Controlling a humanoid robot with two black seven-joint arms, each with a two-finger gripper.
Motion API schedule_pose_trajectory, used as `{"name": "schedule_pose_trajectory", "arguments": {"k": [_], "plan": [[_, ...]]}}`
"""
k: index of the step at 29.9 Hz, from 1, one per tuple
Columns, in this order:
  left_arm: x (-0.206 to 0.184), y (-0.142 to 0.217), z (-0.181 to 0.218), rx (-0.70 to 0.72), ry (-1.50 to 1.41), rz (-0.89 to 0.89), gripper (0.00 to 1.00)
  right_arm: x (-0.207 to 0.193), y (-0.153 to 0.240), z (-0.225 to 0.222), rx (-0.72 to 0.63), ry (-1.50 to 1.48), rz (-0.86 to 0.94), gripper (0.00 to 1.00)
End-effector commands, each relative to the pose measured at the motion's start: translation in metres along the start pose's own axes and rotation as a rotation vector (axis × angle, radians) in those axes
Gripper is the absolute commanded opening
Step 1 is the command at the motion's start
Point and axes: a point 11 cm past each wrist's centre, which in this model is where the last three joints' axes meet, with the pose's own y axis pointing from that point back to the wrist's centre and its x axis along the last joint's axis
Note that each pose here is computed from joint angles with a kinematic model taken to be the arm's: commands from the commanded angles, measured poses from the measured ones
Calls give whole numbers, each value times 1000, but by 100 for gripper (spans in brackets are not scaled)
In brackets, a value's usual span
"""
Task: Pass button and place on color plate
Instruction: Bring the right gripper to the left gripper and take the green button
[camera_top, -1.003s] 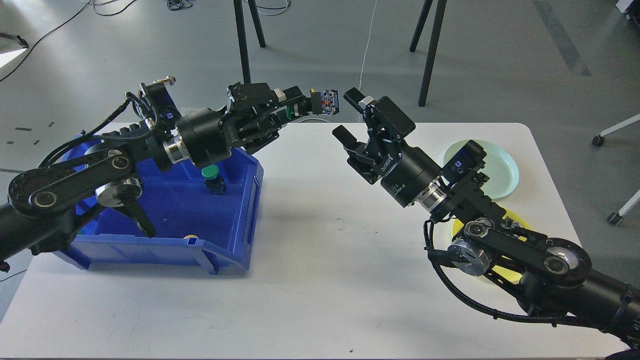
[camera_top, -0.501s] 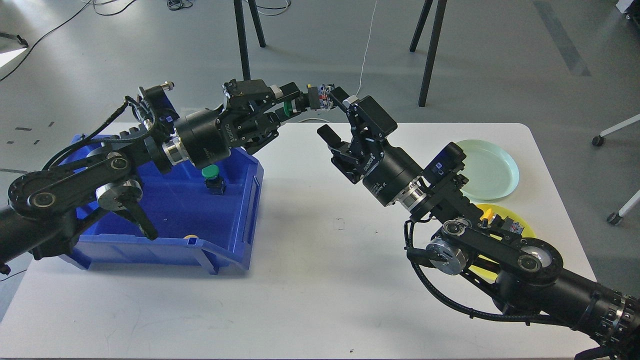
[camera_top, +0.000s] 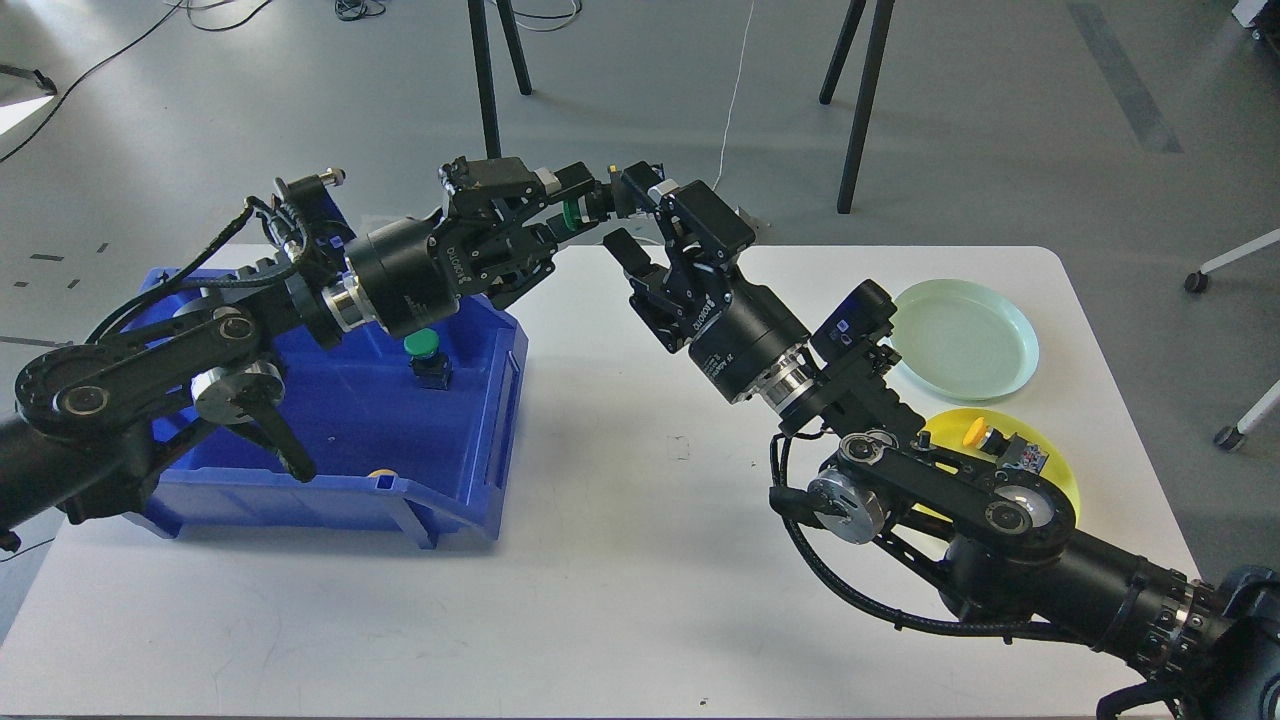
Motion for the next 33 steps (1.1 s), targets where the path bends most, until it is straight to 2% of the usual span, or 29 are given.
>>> {"name": "schedule_pose_trajectory", "arguments": {"k": [1,11,19,26,28,30,31,33], "plan": [[1,1,0,1,1,4,20,3,-2,-2,5,7,9,76],[3,1,0,-10,21,19,20,6,-6,-8,20,10,16,71],[4,1,0,-10,22,21,20,6,-7,-10,24,16,11,52],[4,1,0,-10,22,21,21,8,-11,-12,27,31,8,27],[4,1,0,-9,21,22,22,8,-12,-14,30,36,4,22],[4,2,0,-9,21,22,28,8,-13,-15,32,39,3,20],[4,1,0,-10,22,20,35,8,-14,-15,33,39,3,19],[4,1,0,-10,22,20,59,9,-13,-15,31,42,3,18]]}}
